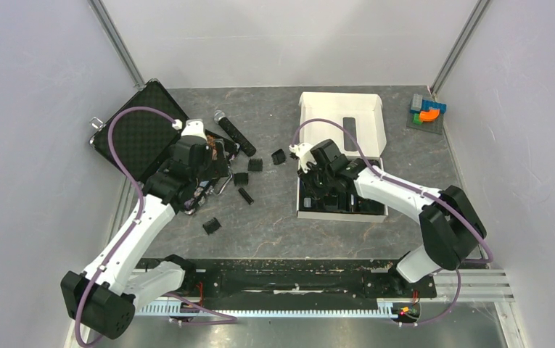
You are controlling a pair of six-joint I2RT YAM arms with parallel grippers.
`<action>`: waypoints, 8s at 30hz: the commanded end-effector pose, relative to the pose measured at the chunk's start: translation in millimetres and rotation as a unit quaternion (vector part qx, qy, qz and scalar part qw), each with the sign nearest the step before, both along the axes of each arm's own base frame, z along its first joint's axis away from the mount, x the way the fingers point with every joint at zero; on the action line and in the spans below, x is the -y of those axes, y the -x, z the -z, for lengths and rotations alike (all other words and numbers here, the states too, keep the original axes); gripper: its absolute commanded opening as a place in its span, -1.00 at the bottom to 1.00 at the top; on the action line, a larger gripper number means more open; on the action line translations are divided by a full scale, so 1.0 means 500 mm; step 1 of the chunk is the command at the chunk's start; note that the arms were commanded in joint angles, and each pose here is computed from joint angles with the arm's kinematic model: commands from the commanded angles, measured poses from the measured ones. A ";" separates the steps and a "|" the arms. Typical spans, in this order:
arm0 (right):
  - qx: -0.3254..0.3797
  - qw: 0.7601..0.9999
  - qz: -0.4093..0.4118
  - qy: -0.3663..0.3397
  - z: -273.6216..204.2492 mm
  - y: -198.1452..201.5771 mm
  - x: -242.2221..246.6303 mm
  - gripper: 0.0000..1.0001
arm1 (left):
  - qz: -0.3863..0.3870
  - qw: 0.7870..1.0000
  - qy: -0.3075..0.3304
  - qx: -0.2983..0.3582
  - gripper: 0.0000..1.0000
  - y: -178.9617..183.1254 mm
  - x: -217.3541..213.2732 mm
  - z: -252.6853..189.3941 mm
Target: Sort the hair-cutting tools
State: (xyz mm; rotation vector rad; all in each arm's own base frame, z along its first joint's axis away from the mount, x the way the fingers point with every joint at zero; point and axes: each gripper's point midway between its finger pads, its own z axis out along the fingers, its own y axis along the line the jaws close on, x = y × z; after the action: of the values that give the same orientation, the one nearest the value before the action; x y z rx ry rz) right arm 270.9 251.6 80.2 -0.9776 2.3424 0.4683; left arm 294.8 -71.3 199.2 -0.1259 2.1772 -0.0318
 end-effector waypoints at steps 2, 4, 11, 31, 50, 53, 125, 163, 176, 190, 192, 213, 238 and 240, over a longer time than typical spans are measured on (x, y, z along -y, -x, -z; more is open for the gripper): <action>-0.004 1.000 0.004 0.007 0.023 0.008 0.002 -0.77 | 0.013 1.000 -0.012 0.013 1.00 -0.012 -0.001 -0.022; -0.003 1.000 0.008 0.014 0.032 0.008 0.006 -0.81 | 0.014 1.000 -0.011 0.011 1.00 -0.012 0.001 -0.021; -0.006 0.999 0.016 0.044 0.070 0.012 0.021 -0.95 | 0.019 1.000 -0.009 0.003 1.00 -0.013 0.005 -0.012; 0.182 0.976 0.116 -0.030 -0.199 -0.054 0.056 0.18 | 0.030 0.997 0.031 -0.060 1.00 -0.006 0.044 0.045; 0.185 0.964 0.192 -0.013 -0.143 -0.039 0.137 0.73 | -0.005 0.963 0.127 -0.239 1.00 0.014 0.137 0.231; 0.190 0.961 0.198 -0.008 -0.142 -0.040 0.145 0.74 | -0.014 0.958 0.132 -0.252 0.94 0.009 0.148 0.259; 0.050 0.914 0.091 -0.391 -0.245 0.014 -0.107 0.27 | 0.413 0.878 0.237 0.051 -0.46 0.127 0.466 -0.021; 0.209 0.913 0.319 -0.143 -0.183 -0.207 0.232 -0.97 | 0.058 0.996 0.036 0.063 1.00 -0.013 0.049 -0.076; 0.146 0.931 0.311 -0.124 -0.085 -0.214 0.210 -0.98 | 0.034 0.997 0.037 0.063 1.00 -0.016 0.034 -0.070; 0.109 0.938 0.311 -0.108 -0.042 -0.217 0.201 -0.46 | 0.033 0.997 0.046 0.060 1.00 -0.021 0.033 -0.065; 0.110 0.938 0.311 -0.105 -0.049 -0.219 0.203 -0.22 | 0.033 0.997 0.048 0.060 1.00 -0.022 0.034 -0.065; 0.096 0.944 0.304 -0.080 -0.045 -0.176 0.223 -0.72 | 0.036 0.996 0.060 0.056 1.00 -0.026 0.036 -0.062; 0.029 0.956 0.289 -0.048 0.048 -0.143 0.216 -0.91 | 0.036 0.996 0.066 0.053 1.00 -0.027 0.035 -0.059; 0.031 0.954 0.294 -0.043 0.049 -0.145 0.221 -0.92 | 0.036 0.996 0.066 0.052 1.00 -0.027 0.036 -0.058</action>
State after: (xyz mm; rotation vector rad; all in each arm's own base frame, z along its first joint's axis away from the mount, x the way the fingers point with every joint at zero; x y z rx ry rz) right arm 347.3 143.4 65.0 -0.2114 2.3463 0.3045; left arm 304.0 -89.0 224.6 -0.1412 2.0968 -0.2179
